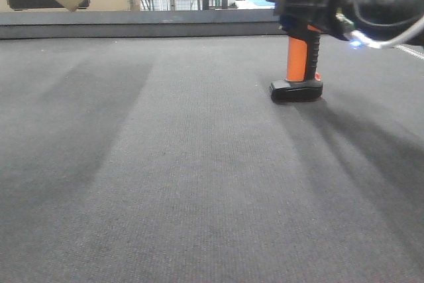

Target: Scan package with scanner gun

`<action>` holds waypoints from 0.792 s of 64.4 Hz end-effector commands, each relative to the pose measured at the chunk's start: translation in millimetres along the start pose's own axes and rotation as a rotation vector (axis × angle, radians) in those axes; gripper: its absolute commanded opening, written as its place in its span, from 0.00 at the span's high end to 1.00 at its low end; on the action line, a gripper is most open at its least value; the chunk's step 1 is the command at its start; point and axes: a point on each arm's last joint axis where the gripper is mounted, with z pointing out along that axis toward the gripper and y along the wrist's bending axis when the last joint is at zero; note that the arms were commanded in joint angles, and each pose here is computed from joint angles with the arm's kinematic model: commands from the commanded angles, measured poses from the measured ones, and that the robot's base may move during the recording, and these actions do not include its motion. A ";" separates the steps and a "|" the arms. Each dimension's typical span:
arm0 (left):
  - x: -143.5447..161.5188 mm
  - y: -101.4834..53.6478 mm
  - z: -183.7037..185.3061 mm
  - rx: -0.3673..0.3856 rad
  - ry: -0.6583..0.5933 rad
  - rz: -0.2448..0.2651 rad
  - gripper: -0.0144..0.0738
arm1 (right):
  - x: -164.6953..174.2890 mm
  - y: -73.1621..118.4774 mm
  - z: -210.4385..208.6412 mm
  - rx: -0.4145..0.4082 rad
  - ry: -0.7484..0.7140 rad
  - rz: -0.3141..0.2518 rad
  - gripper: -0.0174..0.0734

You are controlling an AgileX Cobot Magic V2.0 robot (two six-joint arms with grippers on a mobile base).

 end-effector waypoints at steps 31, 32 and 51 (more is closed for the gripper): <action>-1.7 -8.4 -4.4 0.025 -0.025 0.010 0.96 | 3.7 2.8 23.4 0.023 0.010 0.034 0.18; -1.7 -8.4 -4.4 0.025 -0.025 0.010 0.96 | 4.6 2.5 23.7 0.026 0.012 0.037 0.18; -1.7 -8.4 -4.4 0.025 -0.025 0.010 0.96 | 11.1 -0.1 27.1 0.054 0.021 0.056 0.18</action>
